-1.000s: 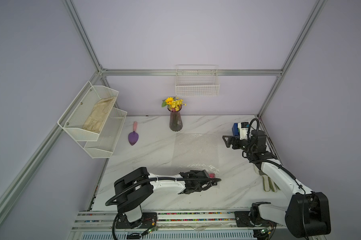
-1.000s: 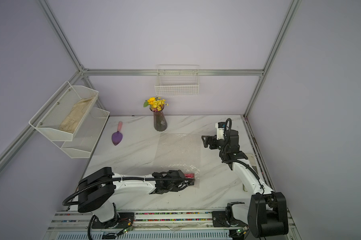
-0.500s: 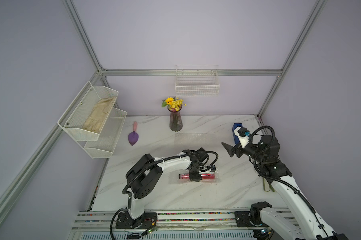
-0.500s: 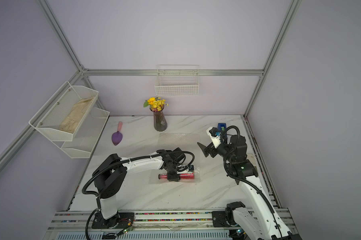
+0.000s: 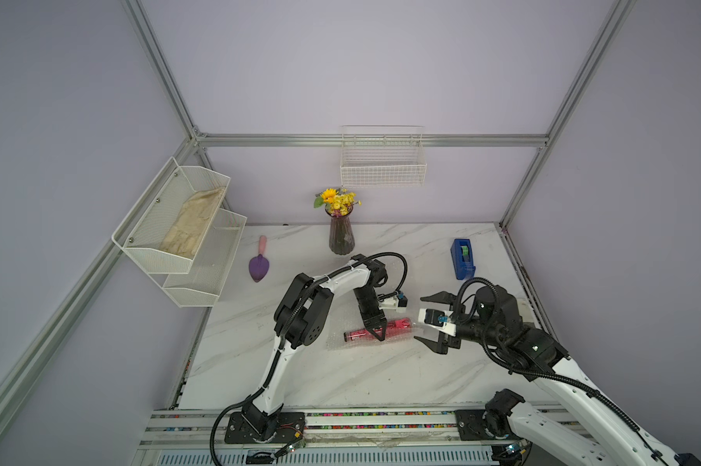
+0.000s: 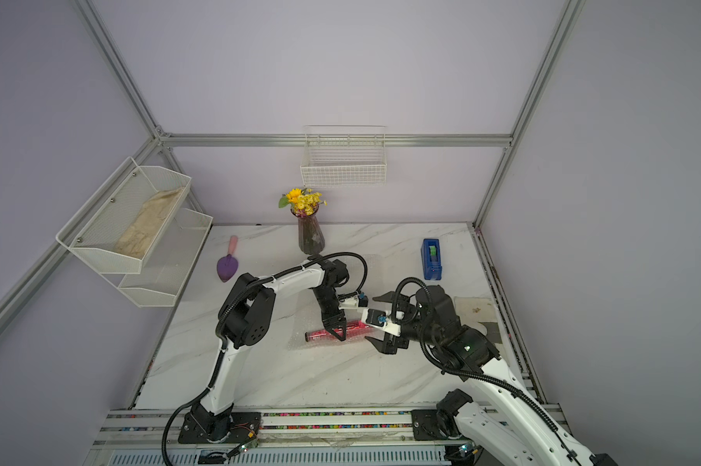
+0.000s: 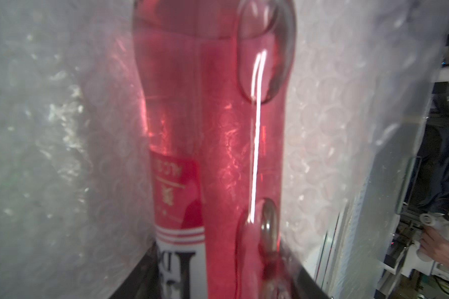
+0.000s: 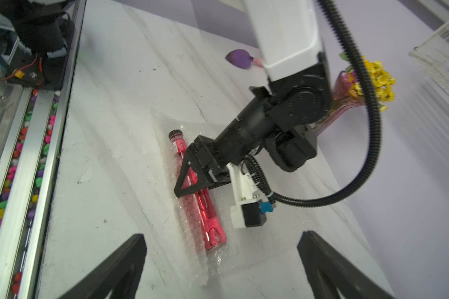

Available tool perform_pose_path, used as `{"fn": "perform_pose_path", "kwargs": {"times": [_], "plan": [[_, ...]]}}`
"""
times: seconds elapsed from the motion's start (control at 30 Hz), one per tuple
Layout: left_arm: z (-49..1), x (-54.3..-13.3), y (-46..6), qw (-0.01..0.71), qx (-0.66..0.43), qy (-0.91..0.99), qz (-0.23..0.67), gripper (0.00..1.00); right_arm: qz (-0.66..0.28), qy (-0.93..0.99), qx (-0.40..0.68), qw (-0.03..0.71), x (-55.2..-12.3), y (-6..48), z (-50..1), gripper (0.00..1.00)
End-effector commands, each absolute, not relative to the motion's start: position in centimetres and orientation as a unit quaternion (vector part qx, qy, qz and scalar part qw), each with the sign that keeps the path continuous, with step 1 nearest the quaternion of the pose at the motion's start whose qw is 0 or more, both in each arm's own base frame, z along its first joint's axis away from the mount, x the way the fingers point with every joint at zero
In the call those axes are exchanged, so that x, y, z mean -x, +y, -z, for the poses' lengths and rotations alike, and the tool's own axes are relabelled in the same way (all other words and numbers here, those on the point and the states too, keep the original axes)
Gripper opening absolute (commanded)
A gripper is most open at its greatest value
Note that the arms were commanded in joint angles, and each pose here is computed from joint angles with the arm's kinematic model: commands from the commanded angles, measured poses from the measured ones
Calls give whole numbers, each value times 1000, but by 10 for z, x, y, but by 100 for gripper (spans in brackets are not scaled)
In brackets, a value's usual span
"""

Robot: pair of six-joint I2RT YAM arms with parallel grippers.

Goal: Wrap wine bottles in bubble wrap
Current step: Wrap the wine bottle in bubble wrap.

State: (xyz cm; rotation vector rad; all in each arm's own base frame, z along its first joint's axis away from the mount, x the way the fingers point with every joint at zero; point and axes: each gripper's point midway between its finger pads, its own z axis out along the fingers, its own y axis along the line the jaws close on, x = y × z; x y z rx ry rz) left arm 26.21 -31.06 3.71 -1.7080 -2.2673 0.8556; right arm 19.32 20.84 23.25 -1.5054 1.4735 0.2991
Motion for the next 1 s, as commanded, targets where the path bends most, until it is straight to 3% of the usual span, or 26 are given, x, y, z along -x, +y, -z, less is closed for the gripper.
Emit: {"fn": "perform_pose_path", "kwargs": {"times": [0.0, 0.5, 0.97], "plan": [[-15, -263, -296, 134, 565, -765, -277, 30, -70, 603, 658, 446, -195, 210, -198, 97], [-3, -279, -297, 143, 559, -768, -277, 31, 41, 539, 719, 437, -234, 258, -106, 95], [-1, -281, -295, 138, 573, -761, -271, 30, 74, 568, 725, 383, -284, 236, -46, 94]]}}
